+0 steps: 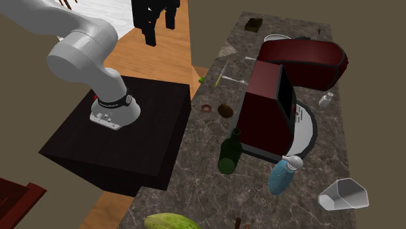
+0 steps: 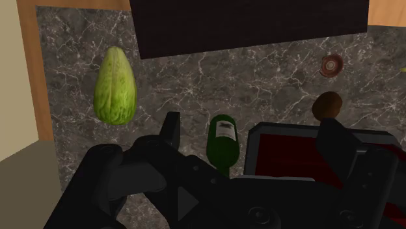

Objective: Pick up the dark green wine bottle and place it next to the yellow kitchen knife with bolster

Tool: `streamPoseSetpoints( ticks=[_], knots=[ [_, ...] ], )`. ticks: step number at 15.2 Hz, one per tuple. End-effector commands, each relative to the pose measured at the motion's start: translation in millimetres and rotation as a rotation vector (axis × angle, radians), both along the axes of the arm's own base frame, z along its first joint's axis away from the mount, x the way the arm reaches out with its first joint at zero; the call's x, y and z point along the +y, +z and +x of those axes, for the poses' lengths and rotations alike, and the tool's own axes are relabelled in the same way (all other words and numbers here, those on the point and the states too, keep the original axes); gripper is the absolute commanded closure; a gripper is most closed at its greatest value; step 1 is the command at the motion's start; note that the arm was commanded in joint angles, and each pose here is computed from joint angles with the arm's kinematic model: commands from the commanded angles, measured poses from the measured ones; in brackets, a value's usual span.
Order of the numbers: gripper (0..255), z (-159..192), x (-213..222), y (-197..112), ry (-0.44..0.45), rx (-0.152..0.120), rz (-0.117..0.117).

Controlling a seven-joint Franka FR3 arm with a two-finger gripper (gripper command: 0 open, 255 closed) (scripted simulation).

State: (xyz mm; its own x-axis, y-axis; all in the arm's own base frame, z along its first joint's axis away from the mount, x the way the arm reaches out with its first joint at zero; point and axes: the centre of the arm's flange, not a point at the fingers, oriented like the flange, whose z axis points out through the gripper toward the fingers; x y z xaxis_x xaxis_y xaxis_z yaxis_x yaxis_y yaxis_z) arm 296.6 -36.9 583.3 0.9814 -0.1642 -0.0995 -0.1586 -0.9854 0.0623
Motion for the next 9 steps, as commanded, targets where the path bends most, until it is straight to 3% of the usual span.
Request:
streamPoseSetpoints(
  ticks=[1,9],
  knots=[
    [0,0,0,0,0.0,0.0,0.0],
    [0,50,-11,-87,-0.016,-0.053,0.008]
  ],
)
